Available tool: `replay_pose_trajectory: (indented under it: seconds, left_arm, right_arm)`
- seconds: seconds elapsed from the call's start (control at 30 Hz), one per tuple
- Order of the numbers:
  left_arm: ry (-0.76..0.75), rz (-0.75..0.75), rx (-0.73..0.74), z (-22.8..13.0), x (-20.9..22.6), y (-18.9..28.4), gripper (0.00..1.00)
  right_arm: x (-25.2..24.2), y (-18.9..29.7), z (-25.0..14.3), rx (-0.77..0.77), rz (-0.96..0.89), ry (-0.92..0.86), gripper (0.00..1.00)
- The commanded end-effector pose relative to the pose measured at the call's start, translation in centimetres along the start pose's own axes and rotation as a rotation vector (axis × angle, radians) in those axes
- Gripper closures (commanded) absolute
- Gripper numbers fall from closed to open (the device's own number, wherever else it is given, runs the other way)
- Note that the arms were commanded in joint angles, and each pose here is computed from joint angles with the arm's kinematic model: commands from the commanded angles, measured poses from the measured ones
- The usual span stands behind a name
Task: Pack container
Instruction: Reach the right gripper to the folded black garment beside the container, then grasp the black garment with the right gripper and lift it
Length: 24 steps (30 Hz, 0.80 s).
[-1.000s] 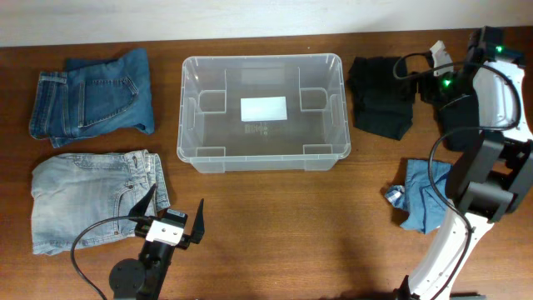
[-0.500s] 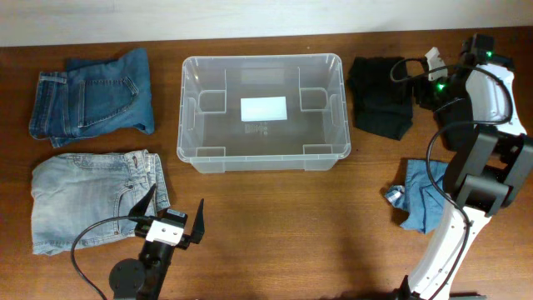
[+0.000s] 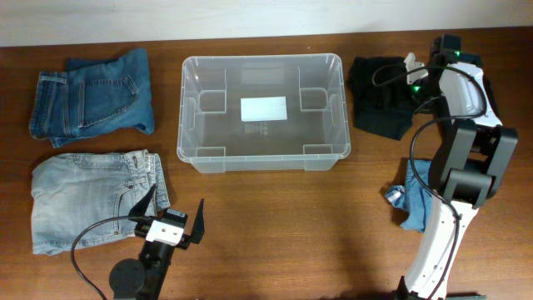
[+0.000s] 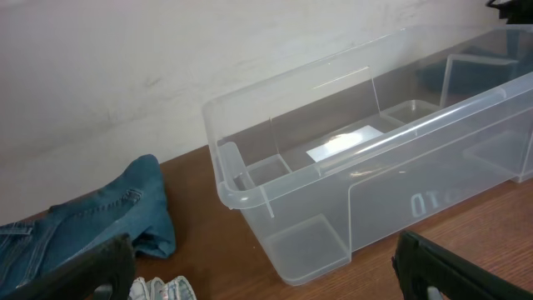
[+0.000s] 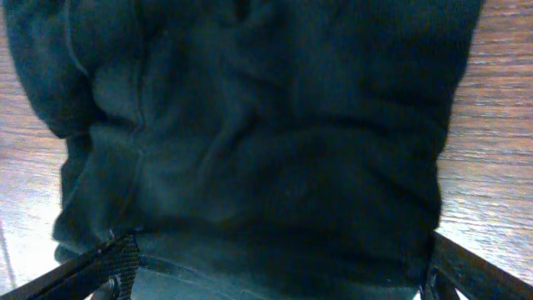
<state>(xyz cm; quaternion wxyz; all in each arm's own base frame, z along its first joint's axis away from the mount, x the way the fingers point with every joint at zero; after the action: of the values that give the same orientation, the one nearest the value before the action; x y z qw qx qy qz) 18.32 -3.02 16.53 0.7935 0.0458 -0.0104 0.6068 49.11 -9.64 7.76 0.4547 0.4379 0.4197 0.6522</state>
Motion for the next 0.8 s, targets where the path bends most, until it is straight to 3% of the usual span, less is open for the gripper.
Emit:
replay_pose_trajectory:
  seconds: [0.0, 0.47, 0.57, 0.77]
  left_arm:
    - [-0.010, 0.005, 0.003, -0.1, 0.1, 0.0, 0.01]
    - [-0.010, 0.005, 0.003, -0.1, 0.1, 0.0, 0.01]
    - [-0.010, 0.005, 0.003, -0.1, 0.1, 0.0, 0.01]
    - [-0.010, 0.005, 0.003, -0.1, 0.1, 0.0, 0.01]
  right_arm:
    - [-0.7, -0.8, 0.0, 0.014, -0.028, -0.023, 0.02]
    - [-0.8, -4.2, -0.4, 0.024, 0.032, -0.074, 0.00]
    - [-1.3, -4.2, -0.8, 0.052, -0.021, -0.097, 0.12]
    - [-1.4, -4.3, -1.4, 0.119, -0.109, -0.086, 0.13]
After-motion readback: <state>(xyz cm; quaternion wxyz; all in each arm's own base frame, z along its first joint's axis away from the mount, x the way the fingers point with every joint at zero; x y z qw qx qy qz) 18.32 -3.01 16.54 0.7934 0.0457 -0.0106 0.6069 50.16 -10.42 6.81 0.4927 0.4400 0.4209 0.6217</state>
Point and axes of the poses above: each gripper's point midway between its finger pads, its own y axis back along the fingers, its own x axis along the line the jaws close on, z = x × y, the point moved 6 cm from there along y, back along the fingers, and after that the axes turned 12 degrees about y, right-handed, at the moved point
